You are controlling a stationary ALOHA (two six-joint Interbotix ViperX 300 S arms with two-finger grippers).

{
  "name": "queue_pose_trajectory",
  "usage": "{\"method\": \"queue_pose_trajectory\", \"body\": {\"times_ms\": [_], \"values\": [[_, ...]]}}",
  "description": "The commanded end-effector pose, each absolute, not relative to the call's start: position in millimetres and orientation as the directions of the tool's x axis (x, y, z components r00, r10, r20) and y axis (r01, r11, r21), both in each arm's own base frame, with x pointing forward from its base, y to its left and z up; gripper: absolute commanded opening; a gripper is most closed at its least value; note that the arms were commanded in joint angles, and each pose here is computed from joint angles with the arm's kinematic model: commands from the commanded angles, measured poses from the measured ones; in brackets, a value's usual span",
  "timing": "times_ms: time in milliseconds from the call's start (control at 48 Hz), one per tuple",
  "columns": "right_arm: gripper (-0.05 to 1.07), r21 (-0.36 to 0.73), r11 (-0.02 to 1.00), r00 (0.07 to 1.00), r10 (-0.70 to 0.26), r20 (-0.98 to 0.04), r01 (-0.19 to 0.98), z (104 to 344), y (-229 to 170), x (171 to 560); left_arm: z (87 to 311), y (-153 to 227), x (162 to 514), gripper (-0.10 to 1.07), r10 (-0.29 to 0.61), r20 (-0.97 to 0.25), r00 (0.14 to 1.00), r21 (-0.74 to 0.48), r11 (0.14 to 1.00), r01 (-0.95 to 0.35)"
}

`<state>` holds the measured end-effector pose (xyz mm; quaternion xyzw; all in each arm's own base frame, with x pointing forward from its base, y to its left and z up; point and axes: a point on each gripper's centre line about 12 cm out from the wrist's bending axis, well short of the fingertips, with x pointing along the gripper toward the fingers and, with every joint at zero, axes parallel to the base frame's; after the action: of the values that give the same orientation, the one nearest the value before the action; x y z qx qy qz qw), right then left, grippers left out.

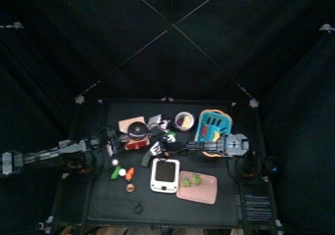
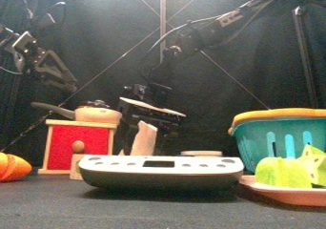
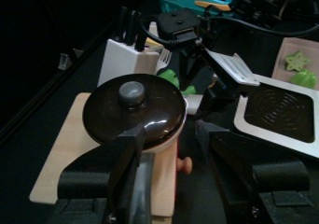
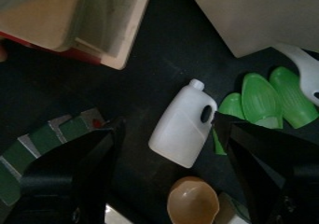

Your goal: Grab detergent

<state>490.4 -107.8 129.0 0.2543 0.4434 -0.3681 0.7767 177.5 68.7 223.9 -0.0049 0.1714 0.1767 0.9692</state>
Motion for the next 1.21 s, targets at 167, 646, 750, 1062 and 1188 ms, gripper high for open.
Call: {"method": "queue_pose_trajectory", "body": {"times_ms": [167,646,750,1062,1188], "values": [[1.03,0.065,0.593,0.332,-0.354,-0.874,0.803,136.5,-110.1,489.8,227.8,69.5,178.8,0.85,0.344,-0.322,0.882,0.053,0.937,-0.346],[1.01,0.067,0.59,0.312,-0.324,-0.893,0.805,121.7,-103.7,487.2,227.6,69.5,178.8,0.85,0.343,-0.324,0.882,0.053,0.937,-0.346],[0.97,0.083,0.593,0.324,-0.313,-0.893,0.801,117.5,-101.8,489.6,226.9,69.5,178.8,0.85,0.343,-0.325,0.881,0.054,0.937,-0.345],[0.79,0.099,0.598,0.338,-0.302,-0.891,0.795,120.6,-92.2,492.3,226.4,69.3,178.4,0.85,0.343,-0.327,0.881,0.053,0.937,-0.345],[0.77,0.1,0.612,0.349,-0.302,-0.887,0.785,128.6,-85.2,493.6,226.6,69.4,178.5,0.85,0.343,-0.325,0.881,0.053,0.937,-0.345]]}}
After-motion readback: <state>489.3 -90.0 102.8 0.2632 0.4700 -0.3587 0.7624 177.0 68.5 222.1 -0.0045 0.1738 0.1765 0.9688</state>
